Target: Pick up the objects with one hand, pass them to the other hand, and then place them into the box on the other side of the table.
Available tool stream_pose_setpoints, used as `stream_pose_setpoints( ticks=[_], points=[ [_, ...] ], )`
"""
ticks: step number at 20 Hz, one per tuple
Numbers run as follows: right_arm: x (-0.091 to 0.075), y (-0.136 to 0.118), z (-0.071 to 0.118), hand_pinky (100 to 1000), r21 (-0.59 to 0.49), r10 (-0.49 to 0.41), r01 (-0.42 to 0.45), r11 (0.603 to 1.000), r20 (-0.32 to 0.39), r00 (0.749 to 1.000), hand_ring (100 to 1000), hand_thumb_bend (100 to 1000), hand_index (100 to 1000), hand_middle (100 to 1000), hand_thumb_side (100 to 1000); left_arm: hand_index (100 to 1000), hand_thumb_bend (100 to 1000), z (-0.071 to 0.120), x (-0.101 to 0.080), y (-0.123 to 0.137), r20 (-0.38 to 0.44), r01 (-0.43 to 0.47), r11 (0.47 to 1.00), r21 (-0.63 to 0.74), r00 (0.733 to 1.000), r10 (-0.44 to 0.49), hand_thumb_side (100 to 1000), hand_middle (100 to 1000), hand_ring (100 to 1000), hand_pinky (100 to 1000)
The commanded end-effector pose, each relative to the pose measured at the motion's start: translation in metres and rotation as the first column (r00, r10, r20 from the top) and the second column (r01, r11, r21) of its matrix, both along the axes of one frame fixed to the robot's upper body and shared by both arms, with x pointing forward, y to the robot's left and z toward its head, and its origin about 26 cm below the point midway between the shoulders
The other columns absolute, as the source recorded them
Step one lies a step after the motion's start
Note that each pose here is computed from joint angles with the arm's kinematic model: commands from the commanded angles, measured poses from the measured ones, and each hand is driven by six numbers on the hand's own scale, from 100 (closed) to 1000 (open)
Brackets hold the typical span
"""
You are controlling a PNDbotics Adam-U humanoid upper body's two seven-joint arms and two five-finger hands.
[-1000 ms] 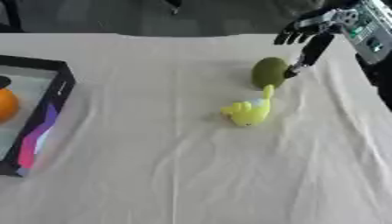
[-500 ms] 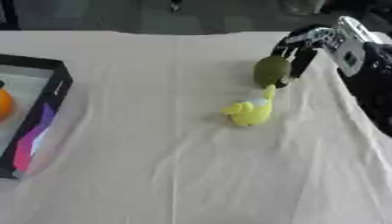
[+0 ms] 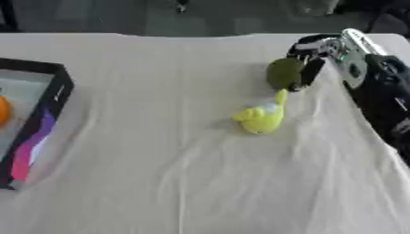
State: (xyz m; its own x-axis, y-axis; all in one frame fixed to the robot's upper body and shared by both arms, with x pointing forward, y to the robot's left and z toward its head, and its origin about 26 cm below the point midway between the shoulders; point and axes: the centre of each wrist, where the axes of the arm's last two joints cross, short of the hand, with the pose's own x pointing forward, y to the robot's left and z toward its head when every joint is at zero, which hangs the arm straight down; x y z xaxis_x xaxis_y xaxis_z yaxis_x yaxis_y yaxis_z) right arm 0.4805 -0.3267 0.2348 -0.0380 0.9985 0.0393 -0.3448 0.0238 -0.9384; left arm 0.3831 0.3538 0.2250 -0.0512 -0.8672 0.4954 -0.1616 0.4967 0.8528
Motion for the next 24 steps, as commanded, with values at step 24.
stream_pose_setpoints(
  ticks=[24],
  points=[
    [-0.078,0.054,0.018,796,0.358,0.199,-0.404,0.842,0.491,0.848,661,305,560,493,100,747,713,0.052,-0.021,-0.042,0.096,0.255,0.966,0.03,0.962,-0.257,486,678,724,802]
  ],
)
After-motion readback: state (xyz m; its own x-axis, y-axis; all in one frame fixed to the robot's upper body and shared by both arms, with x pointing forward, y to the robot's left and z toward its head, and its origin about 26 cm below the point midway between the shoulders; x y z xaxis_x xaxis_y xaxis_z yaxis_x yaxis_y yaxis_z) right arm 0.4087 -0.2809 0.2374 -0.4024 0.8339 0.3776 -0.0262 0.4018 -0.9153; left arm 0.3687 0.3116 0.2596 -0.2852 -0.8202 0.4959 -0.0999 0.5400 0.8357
